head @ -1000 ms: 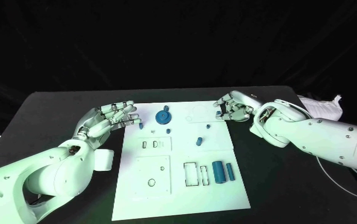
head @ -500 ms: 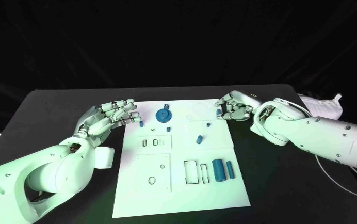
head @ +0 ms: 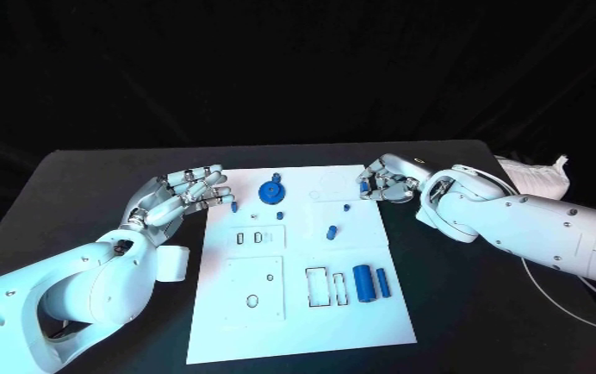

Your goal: Assemble the parts on the task board

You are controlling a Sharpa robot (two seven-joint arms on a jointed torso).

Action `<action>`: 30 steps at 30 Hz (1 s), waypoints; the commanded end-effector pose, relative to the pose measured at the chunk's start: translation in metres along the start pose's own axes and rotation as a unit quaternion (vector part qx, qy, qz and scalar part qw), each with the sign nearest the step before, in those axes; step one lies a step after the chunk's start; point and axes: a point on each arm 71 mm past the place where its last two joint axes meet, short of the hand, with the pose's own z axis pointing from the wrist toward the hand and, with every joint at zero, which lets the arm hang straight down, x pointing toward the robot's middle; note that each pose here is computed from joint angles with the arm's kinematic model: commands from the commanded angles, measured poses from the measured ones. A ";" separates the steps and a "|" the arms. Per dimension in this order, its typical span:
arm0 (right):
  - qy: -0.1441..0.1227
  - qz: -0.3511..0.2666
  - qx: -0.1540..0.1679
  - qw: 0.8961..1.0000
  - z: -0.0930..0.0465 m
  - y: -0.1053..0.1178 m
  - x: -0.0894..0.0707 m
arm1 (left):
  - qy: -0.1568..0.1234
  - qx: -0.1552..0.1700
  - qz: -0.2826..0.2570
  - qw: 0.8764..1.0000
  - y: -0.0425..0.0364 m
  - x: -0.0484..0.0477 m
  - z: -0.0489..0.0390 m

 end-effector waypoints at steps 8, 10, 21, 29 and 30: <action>0.020 -0.006 -0.004 1.000 0.000 0.000 0.004 | 0.007 0.005 -0.003 1.000 -0.0013 0.0010 0.0002; 0.020 -0.006 -0.002 1.000 0.000 -0.001 0.004 | 0.007 0.005 -0.003 1.000 -0.0013 0.0010 0.0002; 0.019 -0.008 0.007 1.000 0.000 -0.004 0.004 | 0.007 0.004 -0.003 1.000 -0.0011 0.0004 0.0002; 0.006 0.010 0.009 1.000 0.001 0.001 0.003 | 0.007 0.003 -0.003 1.000 -0.0011 0.0005 0.0002; 0.005 0.012 0.009 1.000 0.001 0.002 0.003 | 0.007 0.003 -0.003 1.000 -0.0010 0.0006 0.0002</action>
